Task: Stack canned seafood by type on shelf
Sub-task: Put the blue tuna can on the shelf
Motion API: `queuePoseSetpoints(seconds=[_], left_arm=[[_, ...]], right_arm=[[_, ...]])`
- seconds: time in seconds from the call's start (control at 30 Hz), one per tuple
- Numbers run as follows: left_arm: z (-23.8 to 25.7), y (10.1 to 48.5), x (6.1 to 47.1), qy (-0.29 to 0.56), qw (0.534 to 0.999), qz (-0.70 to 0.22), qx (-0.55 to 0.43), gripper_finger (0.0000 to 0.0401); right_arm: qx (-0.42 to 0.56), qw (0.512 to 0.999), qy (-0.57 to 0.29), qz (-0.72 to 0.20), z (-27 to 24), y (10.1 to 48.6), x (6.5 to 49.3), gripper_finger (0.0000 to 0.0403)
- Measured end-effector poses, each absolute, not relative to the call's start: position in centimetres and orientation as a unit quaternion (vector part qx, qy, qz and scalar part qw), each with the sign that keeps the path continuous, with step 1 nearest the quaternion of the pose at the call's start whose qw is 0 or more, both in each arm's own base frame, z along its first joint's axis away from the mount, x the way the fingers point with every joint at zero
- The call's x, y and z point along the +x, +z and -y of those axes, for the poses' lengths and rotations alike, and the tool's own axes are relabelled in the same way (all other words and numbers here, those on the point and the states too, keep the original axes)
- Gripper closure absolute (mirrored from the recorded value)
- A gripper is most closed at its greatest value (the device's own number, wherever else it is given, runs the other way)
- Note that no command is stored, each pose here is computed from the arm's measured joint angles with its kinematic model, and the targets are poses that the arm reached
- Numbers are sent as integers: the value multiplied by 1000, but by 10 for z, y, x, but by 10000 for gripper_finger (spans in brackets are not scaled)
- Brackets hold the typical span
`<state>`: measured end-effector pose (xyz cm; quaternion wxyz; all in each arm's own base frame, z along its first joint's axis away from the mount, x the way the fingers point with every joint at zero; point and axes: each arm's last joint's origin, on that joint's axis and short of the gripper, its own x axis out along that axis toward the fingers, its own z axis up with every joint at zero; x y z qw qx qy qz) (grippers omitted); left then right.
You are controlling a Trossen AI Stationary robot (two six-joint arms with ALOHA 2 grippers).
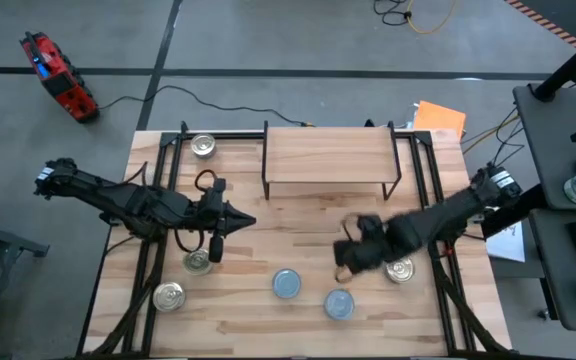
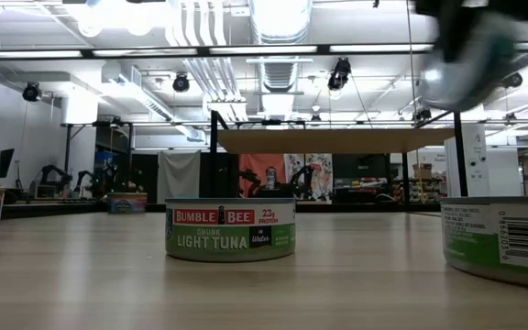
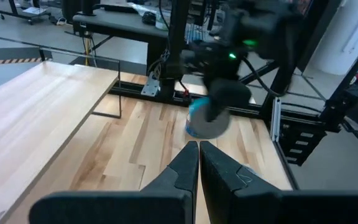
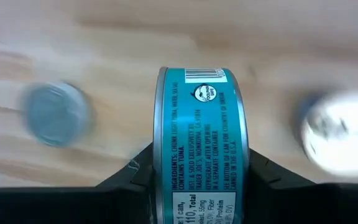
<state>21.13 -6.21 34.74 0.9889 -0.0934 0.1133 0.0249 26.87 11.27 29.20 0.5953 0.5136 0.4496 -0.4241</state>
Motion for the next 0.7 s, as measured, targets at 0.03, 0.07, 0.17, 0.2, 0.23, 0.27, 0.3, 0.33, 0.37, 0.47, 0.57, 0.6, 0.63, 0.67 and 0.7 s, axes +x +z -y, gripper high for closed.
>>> queuePoseSetpoints(seconds=[0.03, 0.07, 0.17, 0.2, 0.23, 0.27, 0.3, 0.33, 0.37, 0.47, 0.57, 0.6, 0.63, 0.67, 0.7], left_arm=[[62, 352, 210, 25, 989, -117, -91, 401], [61, 357, 208, 26, 988, -122, -88, 401], [59, 368, 204, 29, 988, -135, -73, 401], [59, 372, 203, 34, 988, -137, -67, 401], [58, 375, 202, 42, 988, -137, -61, 401], [57, 378, 201, 50, 988, -135, -57, 401], [56, 381, 200, 58, 988, -131, -53, 401], [56, 383, 200, 66, 988, -128, -50, 401], [55, 385, 199, 74, 988, -123, -50, 401], [54, 391, 198, 93, 988, -114, -54, 401], [53, 394, 197, 106, 987, -107, -58, 401], [52, 395, 197, 112, 986, -105, -57, 401], [52, 396, 196, 118, 986, -104, -57, 401], [51, 397, 196, 130, 985, -102, -55, 401], [50, 398, 195, 143, 983, -100, -53, 401]], right_arm=[[509, 609, -415, -444, -103, 298, 275, 282], [502, 624, -405, -441, -92, 304, 280, 282], [482, 667, -380, -423, -58, 324, 294, 282], [476, 683, -371, -412, -46, 330, 299, 282], [469, 700, -362, -400, -34, 337, 303, 282], [462, 714, -354, -390, -21, 344, 306, 282], [453, 725, -351, -383, -8, 350, 307, 282], [446, 734, -349, -376, 6, 355, 308, 282], [441, 741, -348, -368, 20, 359, 309, 282], [440, 756, -337, -348, 61, 367, 307, 282], [449, 767, -321, -326, 98, 369, 304, 282], [453, 771, -317, -317, 108, 369, 302, 282], [456, 773, -312, -311, 118, 368, 300, 282], [459, 774, -310, -308, 127, 367, 299, 282], [461, 775, -307, -304, 135, 365, 298, 282]])
